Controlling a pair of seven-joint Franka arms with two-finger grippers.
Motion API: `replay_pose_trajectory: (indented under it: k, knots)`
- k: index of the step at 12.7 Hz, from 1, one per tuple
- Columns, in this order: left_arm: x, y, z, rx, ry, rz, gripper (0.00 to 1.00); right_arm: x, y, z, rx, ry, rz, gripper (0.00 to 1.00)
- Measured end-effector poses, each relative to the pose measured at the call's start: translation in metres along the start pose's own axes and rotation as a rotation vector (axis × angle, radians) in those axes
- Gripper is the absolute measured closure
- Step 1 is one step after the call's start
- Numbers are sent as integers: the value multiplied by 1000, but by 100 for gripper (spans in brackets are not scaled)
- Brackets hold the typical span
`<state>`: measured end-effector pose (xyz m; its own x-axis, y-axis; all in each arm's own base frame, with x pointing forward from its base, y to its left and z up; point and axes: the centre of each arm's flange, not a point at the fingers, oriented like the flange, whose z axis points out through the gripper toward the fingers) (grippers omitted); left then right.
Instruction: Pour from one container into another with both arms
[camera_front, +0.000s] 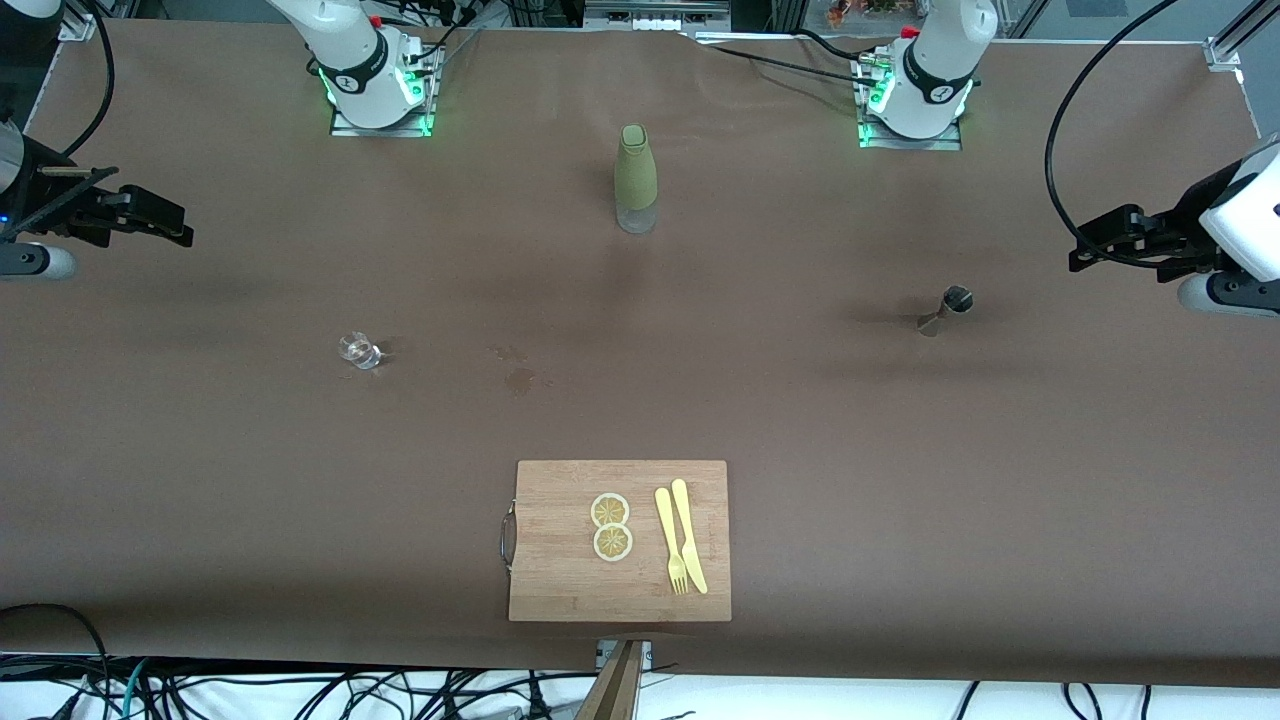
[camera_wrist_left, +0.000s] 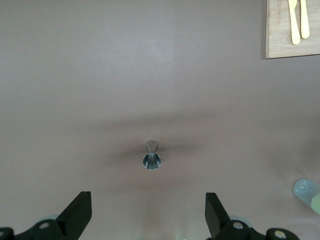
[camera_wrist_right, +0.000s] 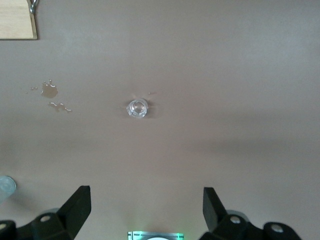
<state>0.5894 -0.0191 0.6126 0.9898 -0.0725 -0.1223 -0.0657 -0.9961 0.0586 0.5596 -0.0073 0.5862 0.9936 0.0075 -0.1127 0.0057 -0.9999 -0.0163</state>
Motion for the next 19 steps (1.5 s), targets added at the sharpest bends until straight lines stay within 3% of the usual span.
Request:
replay_pose_trajectory:
  k: [4,13,17,19]
  knots:
    - [0,0,0,0,0,0,0,3,1,-2,-6,24,0,0]
    - [0,-3,0,0,0,-6,0,3,1,-2,-6,26,1,0]
    - [-3,-44,1,2,-5,-42,0,3,1,-2,-6,26,1,0]
    - [-5,-69,4,3,-10,46,0,3,1,-2,-6,26,1,0]
